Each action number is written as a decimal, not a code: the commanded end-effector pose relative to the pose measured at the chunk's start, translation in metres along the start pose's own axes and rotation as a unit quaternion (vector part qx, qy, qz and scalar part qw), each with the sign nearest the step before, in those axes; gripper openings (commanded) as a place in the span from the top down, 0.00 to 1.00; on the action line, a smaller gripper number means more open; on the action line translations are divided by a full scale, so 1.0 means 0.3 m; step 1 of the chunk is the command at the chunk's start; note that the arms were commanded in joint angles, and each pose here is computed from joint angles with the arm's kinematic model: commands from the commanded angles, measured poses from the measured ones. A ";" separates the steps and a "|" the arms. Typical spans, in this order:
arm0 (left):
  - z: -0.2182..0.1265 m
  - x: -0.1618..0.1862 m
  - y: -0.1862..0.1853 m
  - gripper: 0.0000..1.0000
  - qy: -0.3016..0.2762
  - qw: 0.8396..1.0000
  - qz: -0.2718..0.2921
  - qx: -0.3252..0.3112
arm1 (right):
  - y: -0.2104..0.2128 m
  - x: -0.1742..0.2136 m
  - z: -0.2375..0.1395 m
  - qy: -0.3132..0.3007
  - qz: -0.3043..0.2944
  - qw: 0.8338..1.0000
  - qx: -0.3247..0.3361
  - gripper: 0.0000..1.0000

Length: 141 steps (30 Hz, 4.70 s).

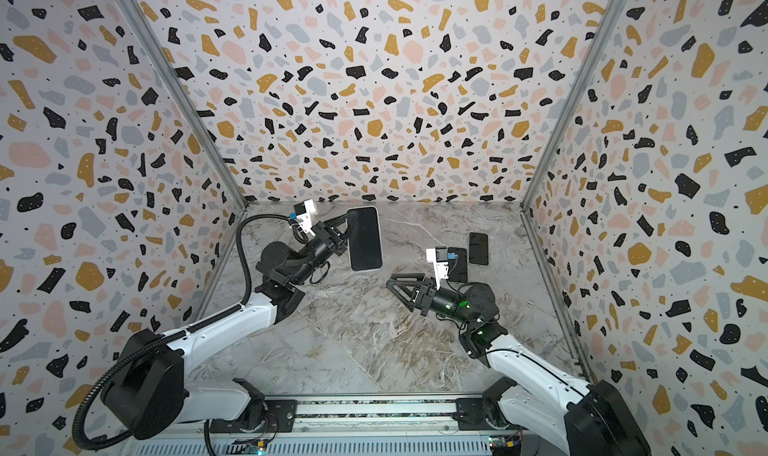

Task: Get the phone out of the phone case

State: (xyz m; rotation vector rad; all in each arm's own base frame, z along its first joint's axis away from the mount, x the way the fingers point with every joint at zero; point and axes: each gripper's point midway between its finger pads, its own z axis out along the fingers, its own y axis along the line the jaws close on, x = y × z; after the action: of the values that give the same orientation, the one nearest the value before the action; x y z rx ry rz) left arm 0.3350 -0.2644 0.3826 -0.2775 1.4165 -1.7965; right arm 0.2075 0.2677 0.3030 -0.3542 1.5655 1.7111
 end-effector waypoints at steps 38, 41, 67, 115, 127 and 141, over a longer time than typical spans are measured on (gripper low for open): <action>-0.022 0.036 -0.183 1.00 0.013 0.996 0.014 0.088 | 0.016 -0.051 0.092 -0.008 0.045 0.998 -0.048 0.41; -0.023 0.042 -0.177 1.00 0.016 0.996 0.015 0.087 | 0.016 -0.057 0.087 -0.012 0.045 0.998 -0.051 0.42; -0.015 0.105 -0.158 1.00 0.041 0.995 0.012 0.092 | -0.021 -0.084 0.088 -0.021 0.065 0.996 -0.065 0.60; -0.074 0.077 0.057 0.04 0.021 0.975 0.184 -0.120 | 0.045 -0.058 0.015 -0.030 0.099 0.992 -0.075 1.00; -0.157 -0.072 -0.236 0.00 -0.011 0.889 0.424 -0.171 | 0.050 -0.062 0.006 -0.032 0.100 0.992 -0.070 1.00; -0.231 0.245 -0.324 0.00 0.083 0.657 0.730 -0.172 | 0.034 -0.056 0.008 -0.029 0.103 0.993 -0.057 1.00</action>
State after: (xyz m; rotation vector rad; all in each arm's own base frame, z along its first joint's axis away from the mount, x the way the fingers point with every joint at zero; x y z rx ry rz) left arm 0.2044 -0.2629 0.4406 0.5838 1.3949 -0.4947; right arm 0.2188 0.2714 0.2934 -0.1358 1.6342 1.9687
